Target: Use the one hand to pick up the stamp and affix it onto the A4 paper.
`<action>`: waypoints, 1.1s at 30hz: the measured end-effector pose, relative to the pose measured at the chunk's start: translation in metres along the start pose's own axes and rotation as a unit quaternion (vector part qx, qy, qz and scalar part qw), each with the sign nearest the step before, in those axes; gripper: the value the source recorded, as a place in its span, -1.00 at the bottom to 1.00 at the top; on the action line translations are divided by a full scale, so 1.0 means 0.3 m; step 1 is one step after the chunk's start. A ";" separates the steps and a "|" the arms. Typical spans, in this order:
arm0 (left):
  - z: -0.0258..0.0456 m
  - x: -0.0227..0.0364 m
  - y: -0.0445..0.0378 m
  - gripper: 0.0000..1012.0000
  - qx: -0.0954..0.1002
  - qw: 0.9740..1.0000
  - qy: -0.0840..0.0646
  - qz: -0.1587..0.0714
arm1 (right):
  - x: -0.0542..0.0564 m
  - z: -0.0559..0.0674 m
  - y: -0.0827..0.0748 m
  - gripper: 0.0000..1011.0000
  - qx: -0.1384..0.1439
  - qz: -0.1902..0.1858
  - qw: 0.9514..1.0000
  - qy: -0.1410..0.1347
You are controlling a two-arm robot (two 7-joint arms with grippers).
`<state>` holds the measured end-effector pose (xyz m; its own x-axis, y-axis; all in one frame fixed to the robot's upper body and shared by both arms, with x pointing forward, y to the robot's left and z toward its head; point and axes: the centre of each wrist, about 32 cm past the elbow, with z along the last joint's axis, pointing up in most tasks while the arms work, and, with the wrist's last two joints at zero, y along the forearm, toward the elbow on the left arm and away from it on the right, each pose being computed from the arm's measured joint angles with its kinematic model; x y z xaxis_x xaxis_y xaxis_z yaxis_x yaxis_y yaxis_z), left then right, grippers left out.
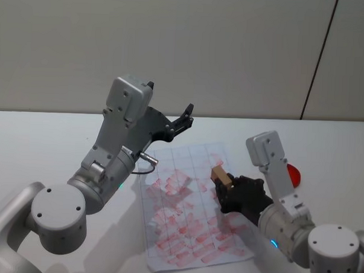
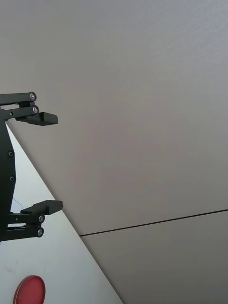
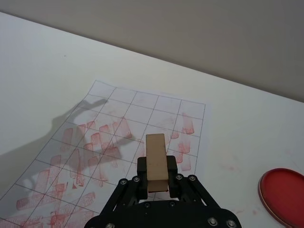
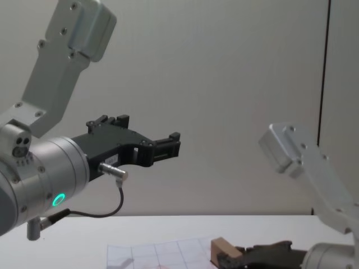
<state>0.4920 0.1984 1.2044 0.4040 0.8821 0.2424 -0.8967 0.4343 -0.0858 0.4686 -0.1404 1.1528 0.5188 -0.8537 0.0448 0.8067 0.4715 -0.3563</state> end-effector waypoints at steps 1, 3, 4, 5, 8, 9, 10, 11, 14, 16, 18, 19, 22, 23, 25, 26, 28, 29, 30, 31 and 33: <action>0.000 0.000 0.000 0.98 0.000 1.000 0.000 0.000 | 0.000 0.000 0.000 -0.57 0.000 0.000 1.000 0.000; 0.000 0.000 0.000 0.98 0.000 1.000 0.000 0.000 | -0.003 -0.009 0.002 -0.57 -0.004 0.002 1.000 0.000; 0.000 0.000 0.000 0.98 0.000 1.000 0.000 0.000 | -0.004 -0.014 0.003 -0.57 -0.005 0.003 1.000 0.000; 0.000 0.000 0.000 0.98 0.000 1.000 0.000 0.000 | -0.004 -0.016 0.004 -0.57 -0.006 0.004 1.000 0.000; 0.000 0.000 0.000 0.98 0.000 1.000 0.000 0.000 | -0.006 -0.027 0.008 -0.57 -0.010 0.007 1.000 0.001; 0.000 0.000 0.000 0.98 0.000 1.000 0.000 0.000 | -0.006 -0.030 0.009 -0.57 -0.011 0.008 1.000 0.001; 0.000 0.000 0.000 0.98 0.000 1.000 0.000 0.000 | -0.006 -0.032 0.009 -0.57 -0.012 0.009 1.000 0.001; 0.000 0.000 0.000 0.98 0.000 1.000 0.000 0.000 | -0.006 -0.038 0.011 -0.57 -0.014 0.011 1.000 0.002; 0.000 0.000 0.000 0.98 0.000 1.000 0.000 0.000 | -0.007 -0.049 0.015 -0.57 -0.018 0.015 1.000 0.003; 0.000 0.000 0.000 0.98 0.000 1.000 0.000 0.000 | -0.007 -0.053 0.017 -0.57 -0.020 0.017 1.000 0.005; 0.000 0.000 0.000 0.98 0.000 1.000 0.000 0.000 | -0.008 -0.062 0.020 -0.57 -0.023 0.020 0.999 0.007; 0.000 0.000 0.000 0.98 0.000 1.000 0.000 0.000 | -0.008 -0.064 0.020 -0.57 -0.024 0.022 0.999 0.008; 0.000 0.000 0.000 0.98 0.000 1.000 0.000 0.000 | -0.009 -0.075 0.025 -0.57 -0.028 0.026 0.999 0.012; 0.000 0.000 0.000 0.98 0.000 1.000 0.000 0.000 | -0.009 -0.075 0.025 -0.57 -0.028 0.026 0.999 0.012; 0.000 0.000 0.000 0.98 0.000 1.000 0.000 0.000 | -0.008 -0.080 0.027 -0.57 -0.029 0.028 0.999 0.015; 0.000 0.000 0.000 0.98 0.000 1.000 0.000 0.000 | -0.007 -0.082 0.028 -0.57 -0.030 0.029 0.999 0.016; 0.000 0.000 0.000 0.98 0.000 1.000 0.000 0.000 | -0.007 -0.084 0.031 -0.57 -0.031 0.031 0.999 0.018; 0.000 0.000 0.000 0.98 0.000 1.000 0.000 0.000 | -0.006 -0.085 0.032 -0.57 -0.031 0.032 0.999 0.019; 0.000 0.000 0.000 0.98 0.000 1.000 0.000 0.000 | -0.006 -0.085 0.032 -0.57 -0.031 0.032 0.999 0.019; 0.000 0.000 0.000 0.98 0.000 1.000 0.000 0.000 | -0.006 -0.087 0.034 -0.57 -0.032 0.033 0.999 0.021; 0.000 0.000 0.000 0.98 0.000 1.000 0.000 0.000 | -0.006 -0.089 0.037 -0.57 -0.033 0.035 0.999 0.023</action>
<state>0.4920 0.1984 1.2044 0.4040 0.8821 0.2424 -0.8967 0.4343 -0.0859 0.4691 -0.1395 1.1238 0.5578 -0.8296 -0.0254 0.7477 0.5156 -0.4184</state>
